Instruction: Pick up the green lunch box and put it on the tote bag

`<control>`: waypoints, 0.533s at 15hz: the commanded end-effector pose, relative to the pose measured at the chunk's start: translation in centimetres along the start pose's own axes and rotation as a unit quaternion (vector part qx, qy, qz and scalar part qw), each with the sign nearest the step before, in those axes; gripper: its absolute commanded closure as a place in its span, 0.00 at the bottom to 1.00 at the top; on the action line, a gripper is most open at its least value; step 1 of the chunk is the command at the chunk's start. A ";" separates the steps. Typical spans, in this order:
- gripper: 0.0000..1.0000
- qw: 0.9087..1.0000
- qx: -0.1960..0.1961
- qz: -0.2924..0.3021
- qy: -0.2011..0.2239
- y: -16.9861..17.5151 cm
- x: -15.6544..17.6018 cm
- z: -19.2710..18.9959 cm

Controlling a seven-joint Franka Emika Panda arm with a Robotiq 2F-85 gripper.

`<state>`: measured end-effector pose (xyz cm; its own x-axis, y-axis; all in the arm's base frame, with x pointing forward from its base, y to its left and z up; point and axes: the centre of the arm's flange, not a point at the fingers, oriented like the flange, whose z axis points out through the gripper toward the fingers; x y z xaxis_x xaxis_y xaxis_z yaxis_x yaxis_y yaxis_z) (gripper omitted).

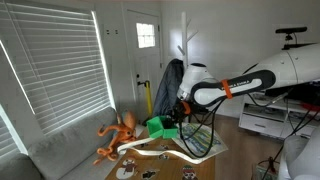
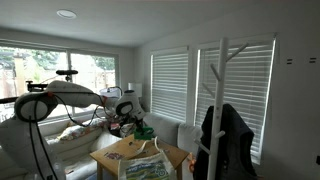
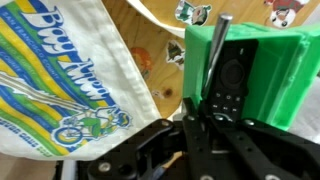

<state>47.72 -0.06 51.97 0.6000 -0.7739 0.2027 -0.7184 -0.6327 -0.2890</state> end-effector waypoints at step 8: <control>0.98 0.962 -0.040 0.265 0.043 15.7 0.4 -1.4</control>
<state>39.99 -8.93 48.27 0.2489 -0.9635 0.0990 -0.9238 -0.2669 -0.2744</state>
